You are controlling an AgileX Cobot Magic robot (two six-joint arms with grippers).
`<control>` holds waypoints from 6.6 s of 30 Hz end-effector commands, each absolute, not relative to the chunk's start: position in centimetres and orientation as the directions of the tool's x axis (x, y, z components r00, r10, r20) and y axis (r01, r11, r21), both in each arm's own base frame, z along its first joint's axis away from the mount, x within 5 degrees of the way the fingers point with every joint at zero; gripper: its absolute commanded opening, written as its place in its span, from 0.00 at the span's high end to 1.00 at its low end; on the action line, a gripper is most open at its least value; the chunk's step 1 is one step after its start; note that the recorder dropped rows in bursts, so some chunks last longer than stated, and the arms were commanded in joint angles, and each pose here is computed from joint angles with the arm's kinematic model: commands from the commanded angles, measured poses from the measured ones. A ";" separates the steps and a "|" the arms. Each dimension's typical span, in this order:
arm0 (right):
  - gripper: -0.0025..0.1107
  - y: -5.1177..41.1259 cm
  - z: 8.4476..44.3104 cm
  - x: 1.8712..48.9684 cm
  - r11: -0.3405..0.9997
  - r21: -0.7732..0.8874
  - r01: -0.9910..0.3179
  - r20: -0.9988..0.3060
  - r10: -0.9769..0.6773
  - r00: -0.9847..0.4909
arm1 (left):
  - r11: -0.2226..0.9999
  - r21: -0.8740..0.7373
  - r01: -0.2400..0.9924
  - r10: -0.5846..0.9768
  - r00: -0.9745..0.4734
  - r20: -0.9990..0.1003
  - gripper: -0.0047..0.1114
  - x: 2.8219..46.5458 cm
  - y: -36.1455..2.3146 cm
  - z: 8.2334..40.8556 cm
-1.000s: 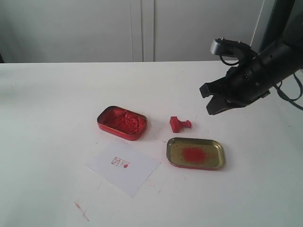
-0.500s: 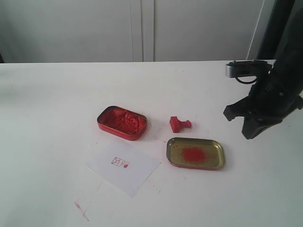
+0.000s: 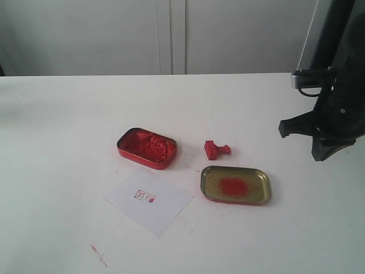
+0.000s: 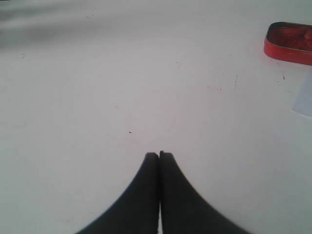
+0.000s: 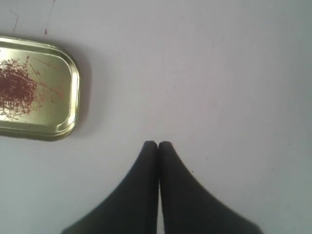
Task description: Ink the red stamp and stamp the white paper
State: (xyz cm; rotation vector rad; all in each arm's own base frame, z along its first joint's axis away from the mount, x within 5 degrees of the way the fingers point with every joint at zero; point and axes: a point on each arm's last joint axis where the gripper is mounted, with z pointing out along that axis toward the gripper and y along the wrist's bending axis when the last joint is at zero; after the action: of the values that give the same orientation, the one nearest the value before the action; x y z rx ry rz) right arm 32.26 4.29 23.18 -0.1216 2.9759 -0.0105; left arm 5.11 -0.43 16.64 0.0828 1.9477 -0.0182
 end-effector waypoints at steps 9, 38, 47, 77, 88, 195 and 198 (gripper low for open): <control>0.98 3.3 24.3 27.9 0.998 -0.010 -0.066 -0.327 -0.065 -0.943 | 0.997 0.029 0.066 0.052 -0.363 -0.930 0.96 5.1 -0.4 16.5; 0.98 1.1 27.4 10.5 0.997 0.033 -0.073 -0.784 -0.020 -0.621 | 0.997 0.029 0.066 0.052 -0.363 -0.930 0.96 5.1 -0.4 16.5; 0.98 0.7 29.5 6.9 0.995 0.043 -0.086 -0.929 0.008 -0.369 | 0.997 0.029 0.066 0.052 -0.363 -0.930 0.96 5.1 -0.4 16.5; 0.98 0.5 26.9 5.7 0.995 0.047 -0.088 -0.935 0.013 -0.354 | 0.997 0.029 0.066 0.052 -0.363 -0.930 0.96 5.1 -0.4 16.5; 0.98 0.5 26.3 5.6 0.995 0.048 -0.091 -0.944 0.016 -0.329 | 0.997 0.029 0.066 0.052 -0.363 -0.930 0.96 5.1 -0.4 16.5; 0.98 -0.1 18.1 5.3 0.998 0.053 0.030 -0.963 0.059 -0.265 | 0.997 0.029 0.066 0.052 -0.363 -0.930 0.96 5.1 -0.4 16.5; 0.98 -0.1 18.1 5.3 0.998 0.053 0.030 -0.963 0.059 -0.263 | 0.997 0.029 0.066 0.052 -0.363 -0.930 0.96 5.1 -0.4 16.5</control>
State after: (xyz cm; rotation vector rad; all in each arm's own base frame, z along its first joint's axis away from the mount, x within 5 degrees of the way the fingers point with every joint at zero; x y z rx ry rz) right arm 5.31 -0.10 18.19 0.0600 1.8464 0.0308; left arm 5.13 -0.43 16.67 0.0824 1.9437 -0.0178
